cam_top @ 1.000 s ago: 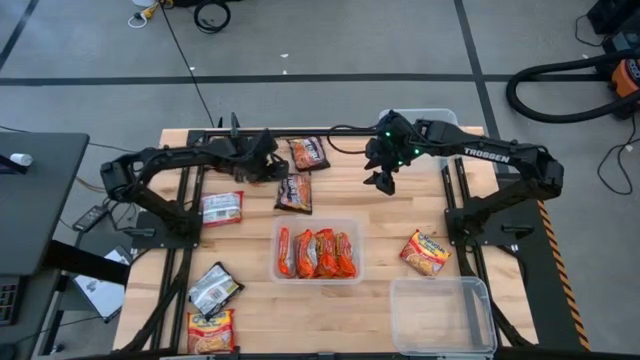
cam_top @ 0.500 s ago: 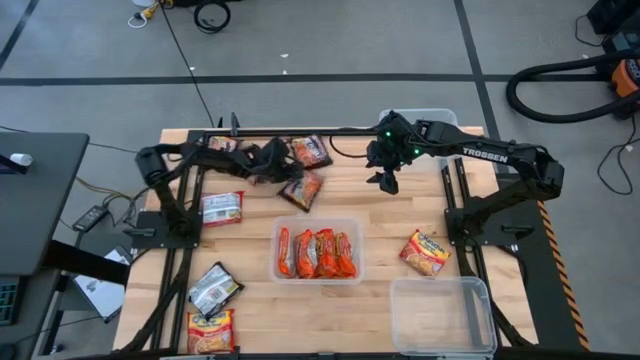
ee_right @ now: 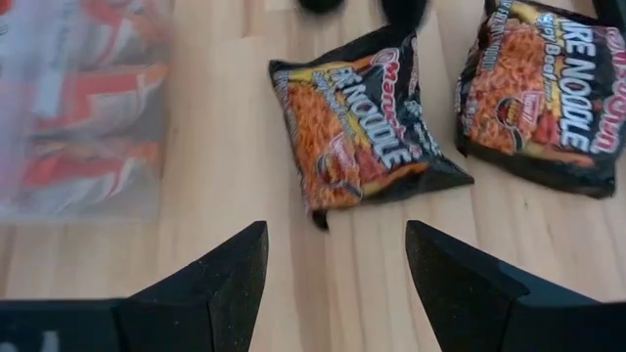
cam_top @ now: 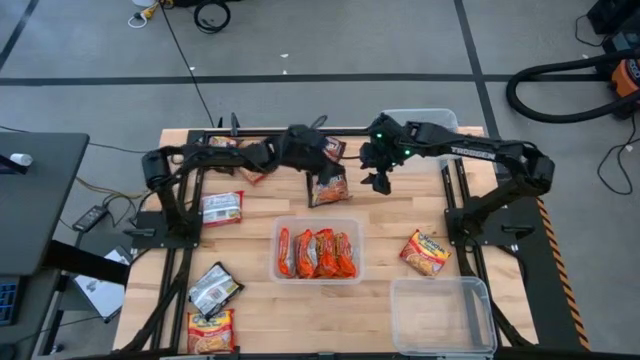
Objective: Sort Maruchan noodles
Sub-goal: Put the black noodle pack into the top transparent bin
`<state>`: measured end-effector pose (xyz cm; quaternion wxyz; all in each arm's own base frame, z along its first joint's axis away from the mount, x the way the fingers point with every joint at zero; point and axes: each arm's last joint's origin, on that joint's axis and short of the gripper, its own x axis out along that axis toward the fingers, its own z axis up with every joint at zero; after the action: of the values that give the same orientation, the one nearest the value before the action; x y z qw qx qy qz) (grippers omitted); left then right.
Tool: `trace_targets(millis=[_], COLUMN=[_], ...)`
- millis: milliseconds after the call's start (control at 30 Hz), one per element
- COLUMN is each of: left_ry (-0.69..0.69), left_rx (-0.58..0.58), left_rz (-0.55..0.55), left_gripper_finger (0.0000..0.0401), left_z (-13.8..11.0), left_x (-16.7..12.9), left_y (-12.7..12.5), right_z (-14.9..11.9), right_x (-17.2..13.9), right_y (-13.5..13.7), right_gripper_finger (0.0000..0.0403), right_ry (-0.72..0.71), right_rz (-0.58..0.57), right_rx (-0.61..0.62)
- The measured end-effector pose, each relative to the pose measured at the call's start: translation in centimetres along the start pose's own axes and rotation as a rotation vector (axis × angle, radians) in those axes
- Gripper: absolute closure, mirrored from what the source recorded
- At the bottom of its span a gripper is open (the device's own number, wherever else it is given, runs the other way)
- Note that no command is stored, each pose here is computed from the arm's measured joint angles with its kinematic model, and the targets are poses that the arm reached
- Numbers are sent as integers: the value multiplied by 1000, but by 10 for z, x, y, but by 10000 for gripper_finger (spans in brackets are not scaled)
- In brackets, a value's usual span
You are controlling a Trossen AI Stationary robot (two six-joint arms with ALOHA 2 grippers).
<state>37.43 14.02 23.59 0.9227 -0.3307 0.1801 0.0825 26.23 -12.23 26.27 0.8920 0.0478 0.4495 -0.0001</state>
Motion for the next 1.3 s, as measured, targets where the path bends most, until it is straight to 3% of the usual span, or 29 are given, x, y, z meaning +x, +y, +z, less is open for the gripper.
trace_targets(millis=[167,433,633,867,1067,1300], left_ry=[16,-123,-163,-233,-283,-282], left_rx=[52,168,244,284,334,347], left_rz=[105,311,470,562,577,580], left_gripper_finger=[251,251,251,251,251,251], left_z=[22,47,48,42,35,33], left_x=[-51,-134,-191,-258,-287,-292], left_y=[-8,-25,-35,-45,-56,-59], right_z=[19,46,47,34,24,24], right_x=[28,79,126,148,160,164], right_y=[-13,-37,-53,-55,-53,-53], right_gripper_finger=[155,155,158,177,195,239], right_ry=[33,21,44,127,198,212], right_rz=[-23,-48,-70,39,57,-4], right_rx=[51,60,118,151,171,253])
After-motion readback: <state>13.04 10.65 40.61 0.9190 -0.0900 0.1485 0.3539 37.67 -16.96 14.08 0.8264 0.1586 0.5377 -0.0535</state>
